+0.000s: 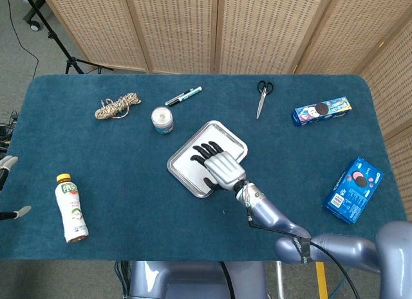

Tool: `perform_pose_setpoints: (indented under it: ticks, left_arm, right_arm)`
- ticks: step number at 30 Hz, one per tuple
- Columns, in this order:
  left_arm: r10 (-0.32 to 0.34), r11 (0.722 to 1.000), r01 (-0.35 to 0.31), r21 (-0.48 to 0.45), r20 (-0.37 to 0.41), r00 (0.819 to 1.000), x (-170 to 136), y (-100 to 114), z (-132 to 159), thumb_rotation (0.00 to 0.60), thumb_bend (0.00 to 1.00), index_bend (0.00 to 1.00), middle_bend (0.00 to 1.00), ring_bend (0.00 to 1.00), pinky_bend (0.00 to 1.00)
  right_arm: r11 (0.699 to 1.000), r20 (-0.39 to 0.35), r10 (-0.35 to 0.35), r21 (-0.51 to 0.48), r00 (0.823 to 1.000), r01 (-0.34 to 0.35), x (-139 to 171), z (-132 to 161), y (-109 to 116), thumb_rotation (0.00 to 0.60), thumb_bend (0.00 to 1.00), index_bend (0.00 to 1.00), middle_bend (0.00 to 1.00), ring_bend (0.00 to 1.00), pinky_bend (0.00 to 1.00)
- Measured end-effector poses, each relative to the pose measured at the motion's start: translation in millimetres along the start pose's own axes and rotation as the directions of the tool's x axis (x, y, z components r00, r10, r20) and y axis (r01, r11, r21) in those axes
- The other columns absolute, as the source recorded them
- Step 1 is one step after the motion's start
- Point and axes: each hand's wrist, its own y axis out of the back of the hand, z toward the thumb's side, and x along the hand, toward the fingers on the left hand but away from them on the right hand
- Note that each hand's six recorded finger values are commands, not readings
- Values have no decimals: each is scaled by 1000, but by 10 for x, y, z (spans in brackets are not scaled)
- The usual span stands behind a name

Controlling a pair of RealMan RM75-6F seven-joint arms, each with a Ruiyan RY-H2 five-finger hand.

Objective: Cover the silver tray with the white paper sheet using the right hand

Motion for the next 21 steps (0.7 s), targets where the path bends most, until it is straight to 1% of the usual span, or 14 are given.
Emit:
perform_pose_setpoints:
  ticks: [1,2,4,5,6,9,11,15,17,21]
  left_arm:
    - [3,1000,-3,3,-1,1000,-1,3,-2,600,0,0,0,0,0]
    - [11,1000,-11,6,-1,1000,-5,8,-1,600,0,0,0,0,0]
    - [25,1000,-25,12,-1,1000,-13,18,3,600,0,0,0,0,0]
    - [35,999,-35,16,-1,999,-19,25,6,600,0,0,0,0,0]
    - [43,999,-43,19,-2,999,-24,29,8,600,0,0,0,0,0]
    - [69,997,-69,27,-7,998,-44,45,13,600,0,0,0,0,0]
    - [89,996,-89,29,-9,996,-63,57,19,600,0,0,0,0,0]
    - [124,992,-124,19,-13,992,-111,64,29,600,0,0,0,0,0]
    - [136,991,-136,13,-22,990,-135,59,12,600,0,0,0,0,0]
    - [155,988,-155,12,-35,987,-144,69,-37,600,0,0,0,0,0]
  right_arm:
    - [1000,0,-26,15,1000,26,31,-32,72,600,0,5,0,0,0]
    - [997,7,-67,40,998,67,92,-102,176,600,0,5,0,0,0]
    - [988,18,-135,83,991,133,230,-239,340,600,0,5,0,0,0]
    - [977,26,-181,115,983,177,348,-349,447,600,0,5,0,0,0]
    - [969,33,-213,139,977,206,449,-439,518,600,0,5,0,0,0]
    - [938,69,-298,207,952,278,817,-752,675,600,0,5,0,0,0]
    - [918,101,-342,249,934,309,1076,-976,730,600,0,5,0,0,0]
    - [891,173,-391,318,904,325,1567,-1397,746,600,0,5,0,0,0]
    - [882,199,-411,334,890,332,1786,-1560,745,600,0,5,0,0,0]
    - [876,250,-441,330,862,352,2178,-1810,706,600,0,5,0,0,0]
